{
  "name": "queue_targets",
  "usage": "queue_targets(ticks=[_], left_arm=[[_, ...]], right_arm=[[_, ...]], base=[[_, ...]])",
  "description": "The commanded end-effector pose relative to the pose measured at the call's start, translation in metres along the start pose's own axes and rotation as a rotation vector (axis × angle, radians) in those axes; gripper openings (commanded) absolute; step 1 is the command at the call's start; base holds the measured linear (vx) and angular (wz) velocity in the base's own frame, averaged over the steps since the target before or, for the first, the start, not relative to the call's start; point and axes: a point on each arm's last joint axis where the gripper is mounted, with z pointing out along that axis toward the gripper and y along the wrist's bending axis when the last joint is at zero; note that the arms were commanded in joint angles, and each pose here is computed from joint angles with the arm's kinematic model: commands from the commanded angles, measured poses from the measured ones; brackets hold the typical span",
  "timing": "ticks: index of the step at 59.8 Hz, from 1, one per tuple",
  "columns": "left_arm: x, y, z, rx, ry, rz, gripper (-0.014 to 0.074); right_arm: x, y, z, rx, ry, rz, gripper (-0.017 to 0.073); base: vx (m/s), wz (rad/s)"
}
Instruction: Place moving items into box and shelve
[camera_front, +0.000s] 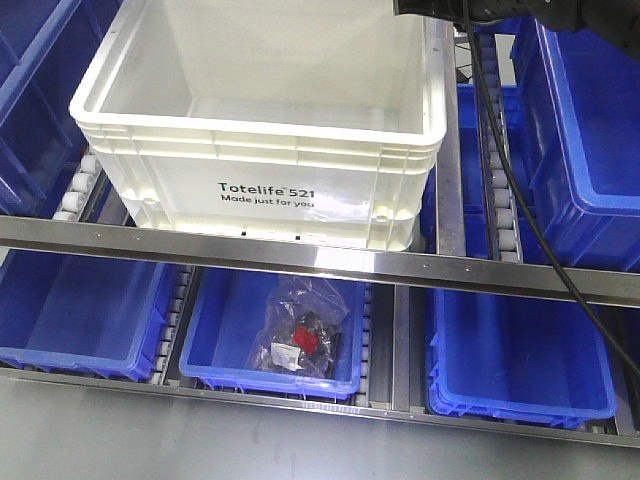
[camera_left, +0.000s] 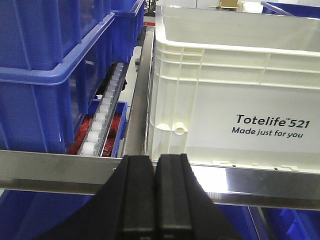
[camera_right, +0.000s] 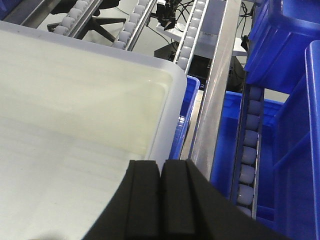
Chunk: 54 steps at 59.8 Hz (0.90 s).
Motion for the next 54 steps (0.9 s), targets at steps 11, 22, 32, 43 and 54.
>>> queue_targets(ticks=[11, 22, 32, 43, 54], left_arm=[[-0.0169, -0.0031, -0.0035, 0.025, -0.157, 0.065, -0.0006], [-0.0175, -0.0032, -0.0036, 0.027, -0.163, 0.066, -0.0006], [-0.0181, -0.0033, -0.0037, 0.031, -0.169, 0.024, -0.0006], [-0.0181, -0.0033, -0.0037, 0.028, -0.17, 0.06, -0.0006], [-0.018, -0.0033, -0.0037, 0.027, -0.168, 0.062, -0.0006]], right_arm=[[-0.0306, -0.005, -0.0303, -0.01, -0.155, -0.011, -0.0008], [-0.0306, -0.005, -0.0303, -0.01, -0.155, -0.011, -0.0008], [-0.0306, -0.005, -0.0303, -0.01, -0.155, -0.011, -0.0008], [-0.0306, -0.005, -0.0303, -0.01, -0.155, -0.011, -0.0008], [-0.0306, -0.005, -0.0303, -0.01, -0.155, -0.011, -0.0008]], base=[[0.0, 0.0], [0.0, 0.0], [0.0, 0.0], [0.0, 0.0], [0.0, 0.0]])
